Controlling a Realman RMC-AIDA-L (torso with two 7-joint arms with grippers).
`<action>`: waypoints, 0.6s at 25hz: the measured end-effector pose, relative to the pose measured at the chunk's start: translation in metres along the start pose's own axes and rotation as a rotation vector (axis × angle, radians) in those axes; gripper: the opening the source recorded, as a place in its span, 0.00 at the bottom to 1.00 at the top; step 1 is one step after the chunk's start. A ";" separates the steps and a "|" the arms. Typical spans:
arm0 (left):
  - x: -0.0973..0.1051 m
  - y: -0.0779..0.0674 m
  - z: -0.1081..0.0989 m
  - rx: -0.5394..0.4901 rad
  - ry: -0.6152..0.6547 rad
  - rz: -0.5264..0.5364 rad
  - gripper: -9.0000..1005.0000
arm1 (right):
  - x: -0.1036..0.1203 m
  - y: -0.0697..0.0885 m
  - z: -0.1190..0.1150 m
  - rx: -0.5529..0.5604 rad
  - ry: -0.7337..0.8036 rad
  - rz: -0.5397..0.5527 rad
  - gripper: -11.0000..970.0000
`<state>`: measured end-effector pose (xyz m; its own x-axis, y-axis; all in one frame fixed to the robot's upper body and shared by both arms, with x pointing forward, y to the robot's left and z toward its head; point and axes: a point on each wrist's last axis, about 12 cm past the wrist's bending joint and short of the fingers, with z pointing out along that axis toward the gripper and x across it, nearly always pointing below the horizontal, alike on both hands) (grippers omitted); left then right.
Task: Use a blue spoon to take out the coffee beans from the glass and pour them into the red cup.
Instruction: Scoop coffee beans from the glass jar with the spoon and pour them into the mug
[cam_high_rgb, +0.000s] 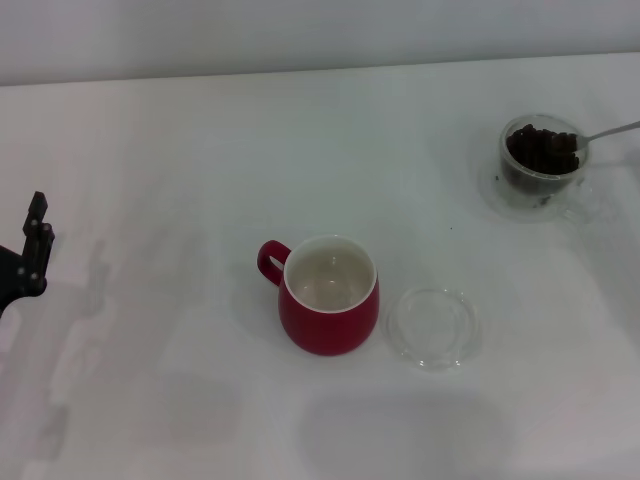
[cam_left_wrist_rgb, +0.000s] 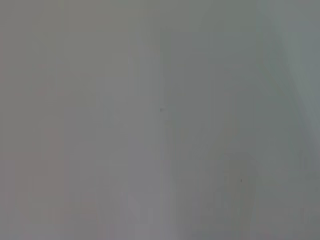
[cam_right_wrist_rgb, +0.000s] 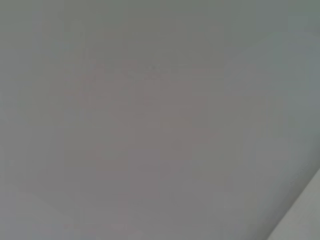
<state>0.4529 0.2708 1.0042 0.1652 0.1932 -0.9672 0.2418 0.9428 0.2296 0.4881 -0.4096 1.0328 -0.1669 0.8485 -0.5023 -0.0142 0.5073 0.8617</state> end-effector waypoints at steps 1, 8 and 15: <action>0.000 0.000 0.000 0.000 0.000 0.000 0.49 | 0.000 0.000 -0.001 -0.002 0.001 0.006 0.16; 0.000 0.000 0.000 0.000 -0.001 -0.001 0.49 | 0.002 0.002 -0.003 -0.027 0.019 0.039 0.16; 0.000 0.000 0.000 0.000 -0.001 -0.001 0.49 | 0.006 0.005 -0.001 -0.045 0.039 0.059 0.16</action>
<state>0.4531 0.2704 1.0044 0.1658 0.1918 -0.9673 0.2423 0.9429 0.2285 0.4856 -0.4024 1.0342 -0.2069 0.8699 -0.4477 -0.0476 0.4481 0.8927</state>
